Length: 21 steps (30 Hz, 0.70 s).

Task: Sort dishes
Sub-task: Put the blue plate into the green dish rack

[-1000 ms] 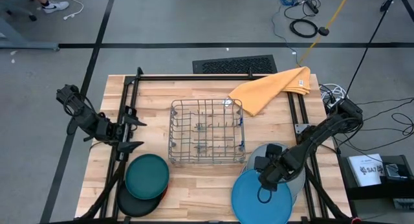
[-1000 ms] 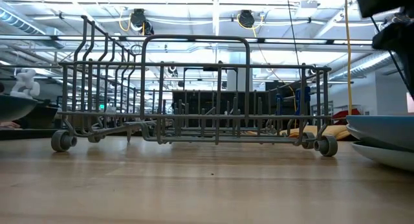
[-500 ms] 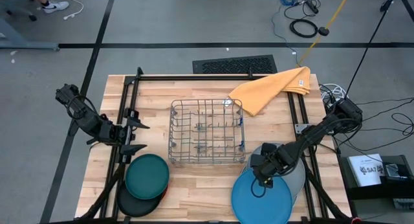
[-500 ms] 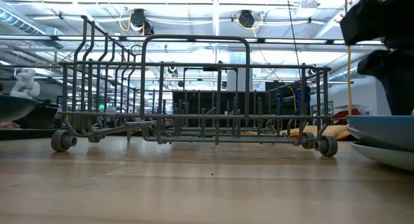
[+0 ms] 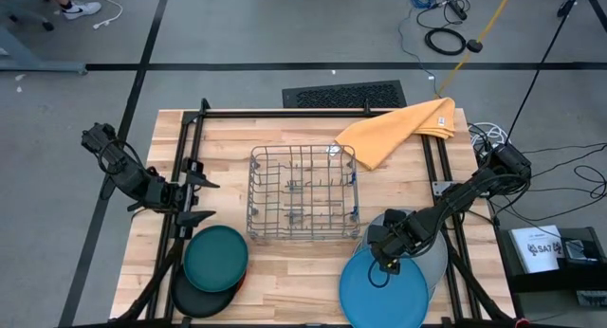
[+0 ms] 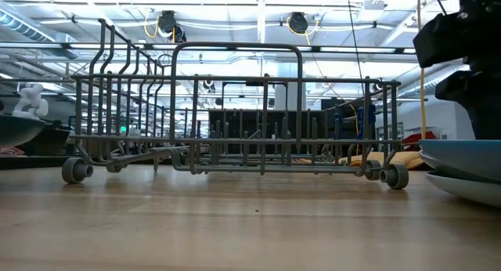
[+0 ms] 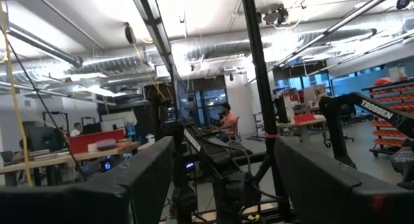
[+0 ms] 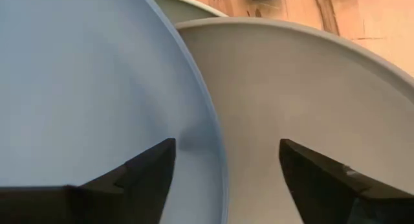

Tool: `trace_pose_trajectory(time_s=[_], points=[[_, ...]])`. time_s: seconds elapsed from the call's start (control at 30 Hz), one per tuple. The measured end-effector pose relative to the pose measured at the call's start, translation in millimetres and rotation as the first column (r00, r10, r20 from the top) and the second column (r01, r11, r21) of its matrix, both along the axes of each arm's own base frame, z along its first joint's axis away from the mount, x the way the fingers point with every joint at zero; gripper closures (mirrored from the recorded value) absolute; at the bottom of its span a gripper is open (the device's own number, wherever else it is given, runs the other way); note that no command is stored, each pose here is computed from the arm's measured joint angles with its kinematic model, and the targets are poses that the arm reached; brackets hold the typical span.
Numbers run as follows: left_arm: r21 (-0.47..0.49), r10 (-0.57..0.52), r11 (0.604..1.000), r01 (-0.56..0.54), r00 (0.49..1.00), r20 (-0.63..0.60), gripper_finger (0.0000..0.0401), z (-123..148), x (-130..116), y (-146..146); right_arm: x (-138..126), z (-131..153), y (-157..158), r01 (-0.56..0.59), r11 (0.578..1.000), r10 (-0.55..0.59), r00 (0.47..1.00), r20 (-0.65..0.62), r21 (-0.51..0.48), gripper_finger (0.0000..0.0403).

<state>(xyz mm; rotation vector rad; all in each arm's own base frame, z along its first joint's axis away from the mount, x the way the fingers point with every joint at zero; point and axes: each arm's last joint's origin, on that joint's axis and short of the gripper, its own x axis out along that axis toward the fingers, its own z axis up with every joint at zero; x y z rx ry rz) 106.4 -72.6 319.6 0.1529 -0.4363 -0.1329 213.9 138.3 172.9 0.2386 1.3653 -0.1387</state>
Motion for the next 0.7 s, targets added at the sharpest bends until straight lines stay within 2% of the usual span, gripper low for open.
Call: trace_pose_trajectory(time_s=[0.2,0.5,0.7], points=[[0.0,0.001,1.0,-0.001,1.0,0.0,0.0131,0.0,0.0,0.0,1.2,-4.8,1.2,0.001,1.0,-0.001,1.0,-0.015,-0.009,0.0226],[0.0,0.001,1.0,-0.001,1.0,-0.001,0.0131,0.0,0.0,0.0,1.2,-5.6,1.1,-0.001,1.0,0.0,1.0,-0.019,-0.014,0.0288],[-0.001,0.002,1.0,-0.002,1.0,-0.001,0.0131,0.0,0.0,0.1,1.1,-5.4,1.0,-0.002,1.0,0.001,1.0,-0.018,-0.017,0.0351]])
